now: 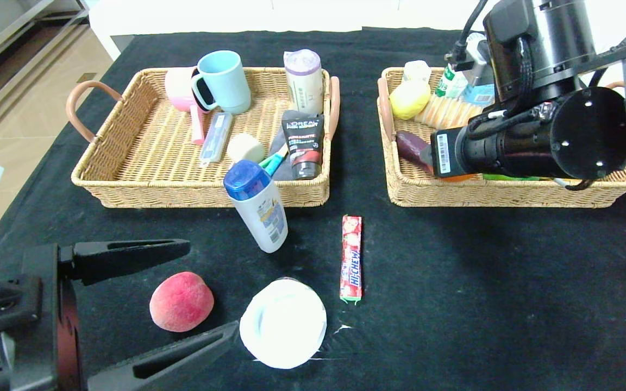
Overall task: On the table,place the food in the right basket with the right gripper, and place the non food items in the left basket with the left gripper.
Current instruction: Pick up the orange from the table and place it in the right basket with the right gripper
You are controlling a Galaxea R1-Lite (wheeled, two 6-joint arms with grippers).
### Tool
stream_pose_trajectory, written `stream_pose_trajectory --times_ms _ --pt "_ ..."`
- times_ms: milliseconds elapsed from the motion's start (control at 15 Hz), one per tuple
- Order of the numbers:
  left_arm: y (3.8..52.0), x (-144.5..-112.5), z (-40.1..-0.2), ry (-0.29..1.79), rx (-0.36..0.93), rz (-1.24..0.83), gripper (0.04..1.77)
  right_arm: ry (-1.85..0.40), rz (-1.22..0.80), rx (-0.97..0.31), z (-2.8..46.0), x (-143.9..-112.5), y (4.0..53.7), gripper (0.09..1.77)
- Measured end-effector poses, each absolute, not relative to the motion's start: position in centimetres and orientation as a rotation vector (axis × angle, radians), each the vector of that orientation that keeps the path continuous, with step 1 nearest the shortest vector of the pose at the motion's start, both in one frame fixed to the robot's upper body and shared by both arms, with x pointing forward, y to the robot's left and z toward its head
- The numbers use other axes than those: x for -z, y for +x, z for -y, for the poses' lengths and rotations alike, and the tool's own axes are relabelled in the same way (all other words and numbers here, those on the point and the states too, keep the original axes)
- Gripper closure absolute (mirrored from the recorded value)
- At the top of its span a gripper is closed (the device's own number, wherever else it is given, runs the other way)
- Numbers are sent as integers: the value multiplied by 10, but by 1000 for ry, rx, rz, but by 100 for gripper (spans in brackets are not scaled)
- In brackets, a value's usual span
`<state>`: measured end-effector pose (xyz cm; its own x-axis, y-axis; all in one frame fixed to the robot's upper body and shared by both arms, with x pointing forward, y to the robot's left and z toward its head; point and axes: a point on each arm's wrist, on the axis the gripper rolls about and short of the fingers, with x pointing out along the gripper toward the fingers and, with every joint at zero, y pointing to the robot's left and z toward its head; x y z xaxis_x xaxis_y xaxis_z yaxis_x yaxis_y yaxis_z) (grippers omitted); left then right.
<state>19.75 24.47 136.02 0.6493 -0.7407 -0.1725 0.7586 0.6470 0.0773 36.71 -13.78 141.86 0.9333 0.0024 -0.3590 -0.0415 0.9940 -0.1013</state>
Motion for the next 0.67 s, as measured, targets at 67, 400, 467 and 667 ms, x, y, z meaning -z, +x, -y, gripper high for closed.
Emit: stream_pose_trajectory --times_ms 67,400,467,667 --pt "198 -1360 -245 147 856 -130 9 -108 -331 -10 139 -1421 374 61" --pt "198 -1359 -244 149 855 -136 9 -111 -292 11 136 -1421 393 61" --pt "199 -1358 -244 150 856 -139 9 -104 -282 18 135 -1423 396 61" --pt "200 -1357 -243 157 855 -147 9 -99 -261 40 132 -1425 408 61"
